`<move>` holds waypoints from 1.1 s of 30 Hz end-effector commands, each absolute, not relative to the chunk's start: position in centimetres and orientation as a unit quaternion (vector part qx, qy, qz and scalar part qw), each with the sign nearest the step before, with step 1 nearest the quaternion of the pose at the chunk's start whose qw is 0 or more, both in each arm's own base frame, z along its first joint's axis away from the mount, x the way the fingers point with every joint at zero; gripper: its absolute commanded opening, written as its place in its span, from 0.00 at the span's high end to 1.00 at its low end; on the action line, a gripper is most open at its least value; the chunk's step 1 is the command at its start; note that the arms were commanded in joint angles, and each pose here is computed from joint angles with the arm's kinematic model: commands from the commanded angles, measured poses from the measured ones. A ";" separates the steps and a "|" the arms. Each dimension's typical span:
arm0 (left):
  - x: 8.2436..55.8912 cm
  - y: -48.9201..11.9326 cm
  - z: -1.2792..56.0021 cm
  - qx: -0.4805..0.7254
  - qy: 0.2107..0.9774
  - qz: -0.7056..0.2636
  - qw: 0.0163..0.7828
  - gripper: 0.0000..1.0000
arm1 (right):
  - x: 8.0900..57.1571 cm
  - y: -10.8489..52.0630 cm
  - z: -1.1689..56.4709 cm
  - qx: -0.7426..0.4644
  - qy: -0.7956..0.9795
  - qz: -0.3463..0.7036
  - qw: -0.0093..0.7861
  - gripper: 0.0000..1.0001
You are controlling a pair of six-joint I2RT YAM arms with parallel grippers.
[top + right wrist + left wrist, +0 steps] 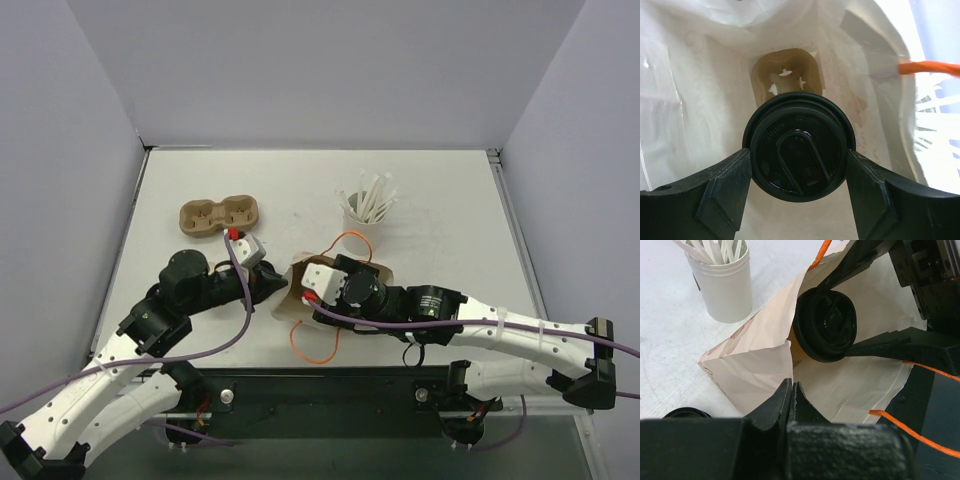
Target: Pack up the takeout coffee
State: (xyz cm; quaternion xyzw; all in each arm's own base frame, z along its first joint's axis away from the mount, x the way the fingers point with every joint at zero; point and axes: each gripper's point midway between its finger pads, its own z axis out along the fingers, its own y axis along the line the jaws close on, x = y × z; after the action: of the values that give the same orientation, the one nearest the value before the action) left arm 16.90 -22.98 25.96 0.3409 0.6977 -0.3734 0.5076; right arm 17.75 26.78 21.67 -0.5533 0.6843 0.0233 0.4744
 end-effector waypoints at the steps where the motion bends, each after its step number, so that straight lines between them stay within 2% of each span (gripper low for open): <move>1: 18.1 -22.8 28.0 0.322 0.698 -0.359 0.530 0.93 | 17.6 26.8 20.4 -0.576 0.681 0.021 0.452 0.48; 2: 18.3 -22.5 28.1 0.313 0.709 -0.351 0.526 0.85 | 17.5 26.8 20.3 -0.576 0.683 0.021 0.449 0.49; 3: 18.7 -21.9 29.1 0.292 0.719 -0.340 0.532 0.69 | 17.4 26.7 20.2 -0.575 0.684 0.021 0.449 0.49; 7: 17.2 -19.3 27.9 0.242 0.772 -0.318 0.494 0.51 | 17.1 26.7 20.2 -0.565 0.689 0.015 0.453 0.49; 13: 14.8 -17.8 26.6 0.200 0.808 -0.331 0.445 0.46 | 17.1 26.8 20.3 -0.550 0.695 0.010 0.464 0.50; 22: 16.4 -19.5 25.8 0.201 0.818 -0.329 0.427 0.44 | 16.5 27.2 19.5 -0.551 0.694 -0.002 0.463 0.51; 24: 17.1 -19.6 25.2 0.208 0.820 -0.316 0.429 0.46 | 16.5 27.0 19.0 -0.550 0.695 -0.008 0.462 0.51; 25: 17.5 -19.7 25.4 0.208 0.817 -0.314 0.437 0.50 | 16.5 26.9 18.7 -0.549 0.696 -0.010 0.462 0.51; 26: 17.7 -19.8 25.4 0.214 0.813 -0.311 0.443 0.56 | 16.6 26.9 18.9 -0.544 0.695 -0.010 0.471 0.51; 27: 17.7 -20.0 25.6 0.221 0.808 -0.315 0.446 0.71 | 16.9 26.4 18.5 -0.540 0.695 -0.025 0.474 0.51; 31: 18.4 -20.9 26.9 0.235 0.776 -0.329 0.484 0.91 | 18.1 25.9 18.7 -0.535 0.687 -0.044 0.490 0.52; 33: 18.7 -21.2 27.3 0.250 0.761 -0.330 0.500 0.96 | 18.3 26.1 19.0 -0.544 0.676 -0.040 0.495 0.52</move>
State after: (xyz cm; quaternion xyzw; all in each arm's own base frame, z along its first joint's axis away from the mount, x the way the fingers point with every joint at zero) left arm 17.42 -20.03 24.04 0.2248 0.8172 -0.3121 0.4293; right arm 16.82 26.27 16.97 -0.5642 0.6895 -0.0276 0.4533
